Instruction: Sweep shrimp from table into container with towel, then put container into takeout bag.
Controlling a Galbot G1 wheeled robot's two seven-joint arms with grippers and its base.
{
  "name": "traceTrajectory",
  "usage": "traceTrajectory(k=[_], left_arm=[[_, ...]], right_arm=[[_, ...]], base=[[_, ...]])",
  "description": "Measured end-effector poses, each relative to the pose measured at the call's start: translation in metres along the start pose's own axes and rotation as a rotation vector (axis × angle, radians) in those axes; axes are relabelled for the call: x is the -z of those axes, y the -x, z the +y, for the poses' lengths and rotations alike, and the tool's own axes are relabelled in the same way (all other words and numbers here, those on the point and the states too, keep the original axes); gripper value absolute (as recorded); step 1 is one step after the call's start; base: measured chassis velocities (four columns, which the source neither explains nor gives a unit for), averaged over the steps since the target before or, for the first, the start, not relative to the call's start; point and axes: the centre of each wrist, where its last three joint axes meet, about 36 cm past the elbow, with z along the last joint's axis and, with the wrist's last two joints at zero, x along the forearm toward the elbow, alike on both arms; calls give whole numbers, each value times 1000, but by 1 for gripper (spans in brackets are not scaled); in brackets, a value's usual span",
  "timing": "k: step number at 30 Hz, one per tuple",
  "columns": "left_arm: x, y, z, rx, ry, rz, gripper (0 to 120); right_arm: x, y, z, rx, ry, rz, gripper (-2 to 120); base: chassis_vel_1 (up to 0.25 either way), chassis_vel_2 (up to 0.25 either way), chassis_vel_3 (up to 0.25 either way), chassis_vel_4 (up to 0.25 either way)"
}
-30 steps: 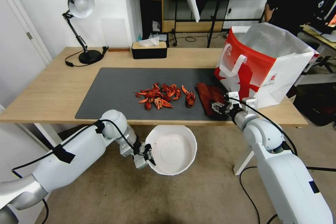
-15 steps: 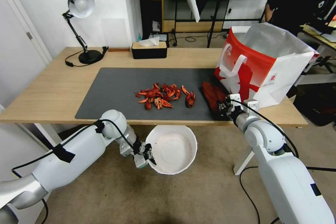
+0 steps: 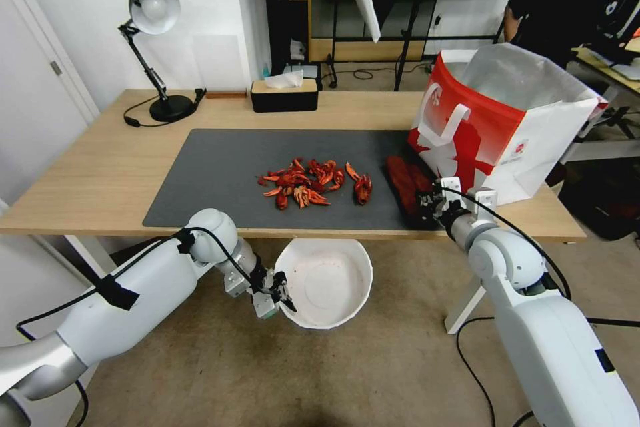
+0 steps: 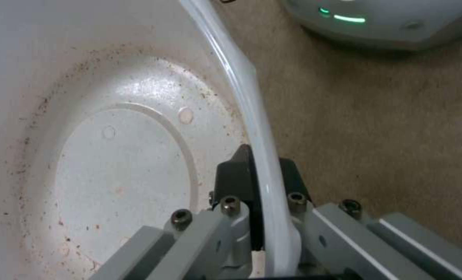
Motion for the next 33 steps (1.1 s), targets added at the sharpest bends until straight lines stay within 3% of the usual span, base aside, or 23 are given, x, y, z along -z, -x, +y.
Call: traceTrajectory(k=[8,15,24,33], left_arm=[[-1,-1,3,10,0,0,0],[-4,3,8,13,-2,-1,0],[-7,7,14,3,1,-3,0],[-8,9,19,1,4,-5,0]], right_arm=[[22,-3,-6,74,-51,-139,0],[33,24,-26,132,-147,-229,0],[46,71,-37,214,-331,-237,0],[37,102,-35,227,-374,-181,0]], base=[[0,0,0,0],[0,0,0,0],[0,0,0,0],[0,0,0,0]])
